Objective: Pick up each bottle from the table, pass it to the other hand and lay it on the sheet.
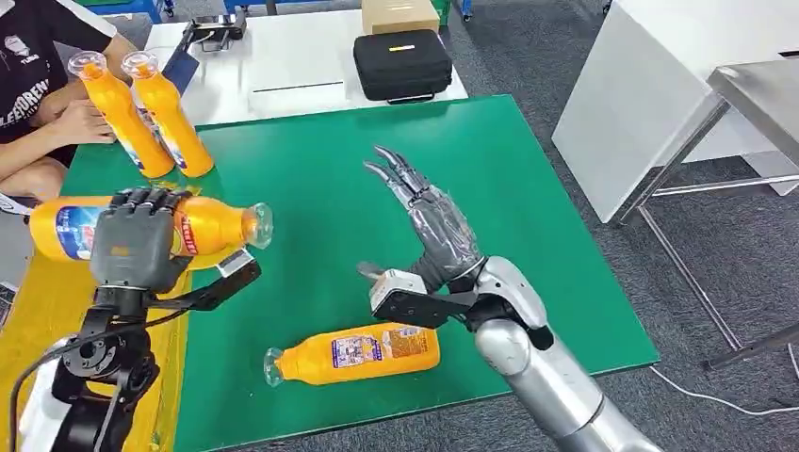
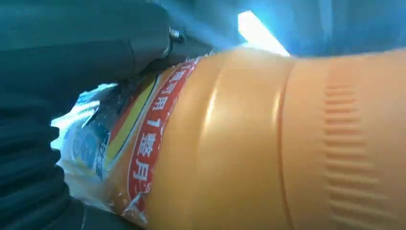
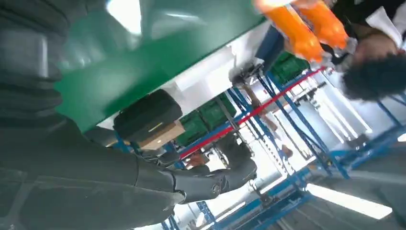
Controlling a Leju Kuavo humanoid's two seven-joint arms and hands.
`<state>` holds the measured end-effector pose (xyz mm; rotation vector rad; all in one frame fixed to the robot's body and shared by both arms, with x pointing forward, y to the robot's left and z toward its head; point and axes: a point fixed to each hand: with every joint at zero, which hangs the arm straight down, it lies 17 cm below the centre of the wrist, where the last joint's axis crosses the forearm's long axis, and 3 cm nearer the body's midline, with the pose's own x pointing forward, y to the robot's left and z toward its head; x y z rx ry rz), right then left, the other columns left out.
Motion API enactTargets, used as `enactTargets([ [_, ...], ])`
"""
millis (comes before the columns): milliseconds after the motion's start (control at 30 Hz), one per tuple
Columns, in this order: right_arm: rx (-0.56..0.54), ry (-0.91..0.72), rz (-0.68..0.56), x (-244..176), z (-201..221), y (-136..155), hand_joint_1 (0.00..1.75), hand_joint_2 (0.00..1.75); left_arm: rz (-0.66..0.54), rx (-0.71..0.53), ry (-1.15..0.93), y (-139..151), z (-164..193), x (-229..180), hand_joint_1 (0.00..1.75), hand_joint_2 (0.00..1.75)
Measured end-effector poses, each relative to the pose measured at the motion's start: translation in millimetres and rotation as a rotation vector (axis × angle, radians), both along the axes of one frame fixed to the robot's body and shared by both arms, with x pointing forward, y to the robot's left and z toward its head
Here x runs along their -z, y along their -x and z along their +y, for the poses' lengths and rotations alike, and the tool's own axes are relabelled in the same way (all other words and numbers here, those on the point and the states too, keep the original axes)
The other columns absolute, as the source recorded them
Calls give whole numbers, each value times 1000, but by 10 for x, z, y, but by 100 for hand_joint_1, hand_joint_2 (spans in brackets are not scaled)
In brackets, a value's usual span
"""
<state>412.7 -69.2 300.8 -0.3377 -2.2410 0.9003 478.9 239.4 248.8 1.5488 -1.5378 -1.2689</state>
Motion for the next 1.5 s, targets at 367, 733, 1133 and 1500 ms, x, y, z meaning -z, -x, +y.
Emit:
enactTargets([
  [367,4,84,38,245,-26,67,0,175,301,-43,-158,-254,178,909,175,175],
  [733,-30,192,105,495,40,81,0,175,504,-90,-200,-356,433,1709,0,175],
  [1133,-71,316,140,707,140,106,0,175,604,-133,-177,-330,577,2067,0,175],
  [1500,-111,472,155,991,215,187,0,175,603,-95,-75,-386,456,2060,0,175],
])
